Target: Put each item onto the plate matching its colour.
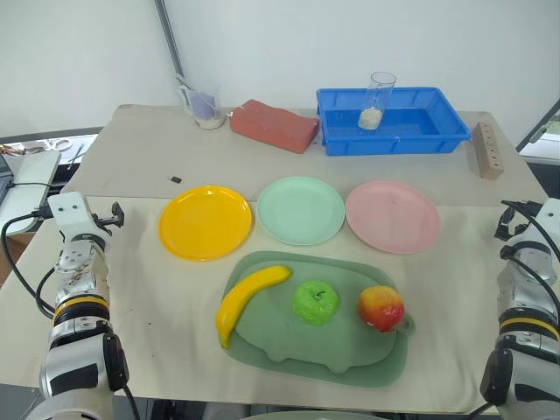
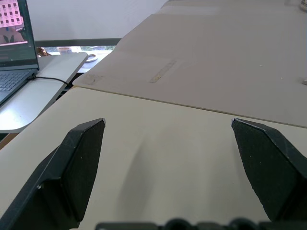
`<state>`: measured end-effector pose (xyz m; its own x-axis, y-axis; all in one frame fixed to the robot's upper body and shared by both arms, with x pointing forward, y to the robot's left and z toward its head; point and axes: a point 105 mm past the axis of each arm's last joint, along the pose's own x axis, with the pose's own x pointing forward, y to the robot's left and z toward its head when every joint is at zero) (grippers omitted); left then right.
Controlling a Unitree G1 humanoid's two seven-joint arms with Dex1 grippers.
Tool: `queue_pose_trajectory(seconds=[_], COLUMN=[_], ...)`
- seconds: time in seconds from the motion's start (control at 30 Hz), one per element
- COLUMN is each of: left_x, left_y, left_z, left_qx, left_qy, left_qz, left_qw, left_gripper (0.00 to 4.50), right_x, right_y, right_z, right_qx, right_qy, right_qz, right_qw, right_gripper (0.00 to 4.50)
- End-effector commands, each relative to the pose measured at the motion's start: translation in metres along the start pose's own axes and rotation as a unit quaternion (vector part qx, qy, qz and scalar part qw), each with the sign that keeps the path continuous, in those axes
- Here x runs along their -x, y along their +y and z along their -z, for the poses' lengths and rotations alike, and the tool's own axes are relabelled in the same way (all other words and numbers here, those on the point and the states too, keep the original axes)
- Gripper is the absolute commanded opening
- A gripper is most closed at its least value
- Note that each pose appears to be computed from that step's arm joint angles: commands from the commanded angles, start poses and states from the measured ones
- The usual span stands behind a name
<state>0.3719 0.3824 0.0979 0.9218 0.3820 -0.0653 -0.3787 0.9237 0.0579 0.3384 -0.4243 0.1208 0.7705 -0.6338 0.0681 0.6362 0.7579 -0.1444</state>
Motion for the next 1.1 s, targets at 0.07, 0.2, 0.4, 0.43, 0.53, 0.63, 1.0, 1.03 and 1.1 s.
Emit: queue_pose_trajectory(seconds=[0.07,0.2,0.4,0.43,0.53,0.63,1.0,1.03,1.1], left_x=[-0.001,0.008,0.066,0.077,0.119,0.160,0.198,0.199,0.201], left_y=[0.006,-0.020,-0.090,-0.098,-0.132,-0.157,-0.189,-0.192,-0.196], left_z=[-0.030,-0.055,-0.080,-0.080,-0.078,-0.064,-0.017,-0.013,-0.008], left_qx=[-0.005,-0.034,-0.110,-0.117,-0.132,-0.161,-0.241,-0.248,-0.253], left_qy=[-0.044,-0.078,-0.066,-0.054,-0.017,0.026,0.104,0.107,0.112], left_qz=[0.004,0.114,0.379,0.412,0.520,0.600,0.662,0.664,0.665], left_qw=[0.999,0.990,0.916,0.902,0.844,0.783,0.702,0.697,0.694], left_gripper=[4.50,4.50,4.50,4.50,4.50,4.50,4.50,4.50,4.50], right_x=[-0.002,-0.004,0.017,0.027,0.071,0.124,0.273,0.280,0.288], right_y=[-0.004,0.008,0.092,0.106,0.149,0.177,0.189,0.189,0.188], right_z=[-0.020,-0.031,-0.080,-0.087,-0.107,-0.119,-0.123,-0.124,-0.125], right_qx=[-0.006,-0.003,0.011,0.015,0.030,0.029,0.061,0.064,0.070], right_qy=[-0.034,-0.046,-0.092,-0.099,-0.114,-0.107,-0.050,-0.049,-0.050], right_qz=[0.005,-0.032,-0.297,-0.346,-0.502,-0.638,-0.859,-0.865,-0.871], right_qw=[0.999,0.998,0.950,0.933,0.857,0.762,0.507,0.496,0.484], right_gripper=[4.45,4.45,4.45,4.45,4.45,4.45,4.45,4.45,4.45])
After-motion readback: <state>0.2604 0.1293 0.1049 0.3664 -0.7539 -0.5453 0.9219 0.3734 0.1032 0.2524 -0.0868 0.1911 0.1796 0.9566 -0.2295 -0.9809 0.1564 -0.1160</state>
